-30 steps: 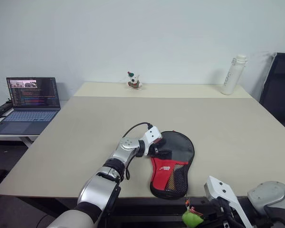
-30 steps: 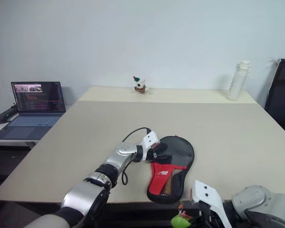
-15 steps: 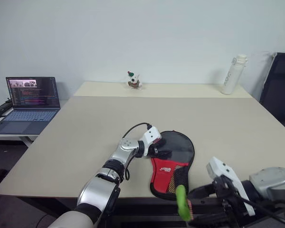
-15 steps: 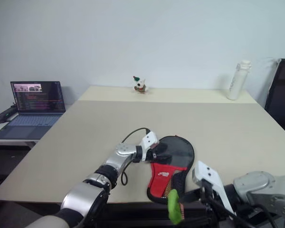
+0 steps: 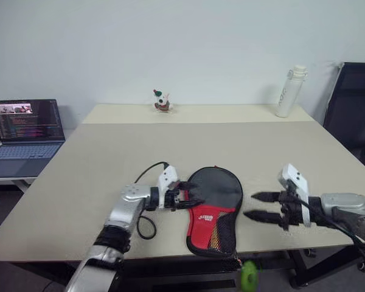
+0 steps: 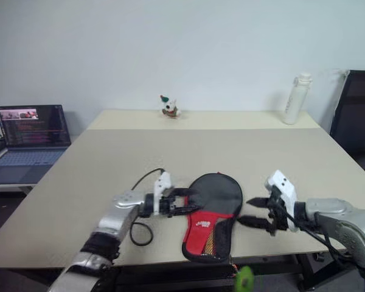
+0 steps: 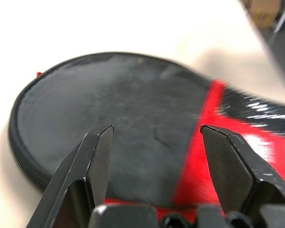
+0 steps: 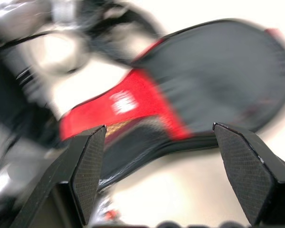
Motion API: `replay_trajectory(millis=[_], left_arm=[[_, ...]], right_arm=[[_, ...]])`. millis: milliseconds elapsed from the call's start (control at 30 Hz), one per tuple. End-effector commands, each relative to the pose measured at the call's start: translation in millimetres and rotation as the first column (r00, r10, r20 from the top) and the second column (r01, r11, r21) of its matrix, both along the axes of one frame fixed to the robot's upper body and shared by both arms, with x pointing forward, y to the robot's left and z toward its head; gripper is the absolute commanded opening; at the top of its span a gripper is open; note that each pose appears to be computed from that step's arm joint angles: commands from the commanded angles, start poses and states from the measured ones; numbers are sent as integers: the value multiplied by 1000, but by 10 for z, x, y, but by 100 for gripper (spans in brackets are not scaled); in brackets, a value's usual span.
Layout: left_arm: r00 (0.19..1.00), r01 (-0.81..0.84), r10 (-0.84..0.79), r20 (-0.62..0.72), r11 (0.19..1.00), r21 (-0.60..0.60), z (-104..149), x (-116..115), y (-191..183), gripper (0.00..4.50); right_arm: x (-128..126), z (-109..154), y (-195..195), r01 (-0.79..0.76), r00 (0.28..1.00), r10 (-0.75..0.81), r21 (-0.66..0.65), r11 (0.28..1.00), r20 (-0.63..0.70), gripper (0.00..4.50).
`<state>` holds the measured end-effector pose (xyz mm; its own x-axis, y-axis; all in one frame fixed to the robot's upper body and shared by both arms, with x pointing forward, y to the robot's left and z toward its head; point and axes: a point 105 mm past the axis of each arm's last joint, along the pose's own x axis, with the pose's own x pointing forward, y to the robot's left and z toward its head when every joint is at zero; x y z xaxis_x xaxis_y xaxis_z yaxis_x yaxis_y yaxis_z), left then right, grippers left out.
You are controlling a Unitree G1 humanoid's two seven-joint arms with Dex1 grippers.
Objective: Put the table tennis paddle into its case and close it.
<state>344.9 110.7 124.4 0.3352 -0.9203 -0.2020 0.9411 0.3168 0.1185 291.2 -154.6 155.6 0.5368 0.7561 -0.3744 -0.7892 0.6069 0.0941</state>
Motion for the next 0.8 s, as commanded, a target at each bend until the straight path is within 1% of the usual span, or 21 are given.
replay_trajectory(millis=[33,100,200,300,433,533,600,667,733,800], left_arm=[[999,-38,40,37,998,-55,307,-147,166,320],[995,-90,94,43,993,-81,394,-205,238,320],[982,-170,177,63,979,-109,486,-284,316,320],[966,-237,247,76,965,-115,517,-340,378,320],[941,-309,318,121,947,-88,503,-316,438,320],[935,-313,325,142,944,-101,553,-261,419,320],[933,-317,330,145,942,-106,546,-216,412,320],[928,-332,345,140,937,-108,500,-190,450,320],[922,-348,364,133,929,-128,497,-178,441,320],[913,-366,385,133,919,-147,491,-138,443,320]], right_arm=[[190,188,29,26,992,-30,35,999,121,391],[297,243,66,18,983,-25,37,999,180,391],[464,225,84,4,967,4,-28,1000,254,391],[595,217,66,-11,952,34,-76,997,304,391],[735,251,-98,4,947,19,-71,997,321,391],[770,306,-207,14,946,5,-57,998,325,391],[780,291,-265,20,949,3,-71,997,315,391],[758,254,-314,37,948,-1,-107,994,317,391],[726,257,-363,55,953,-22,-101,993,302,391],[672,209,-399,54,961,-17,-127,990,274,391]])
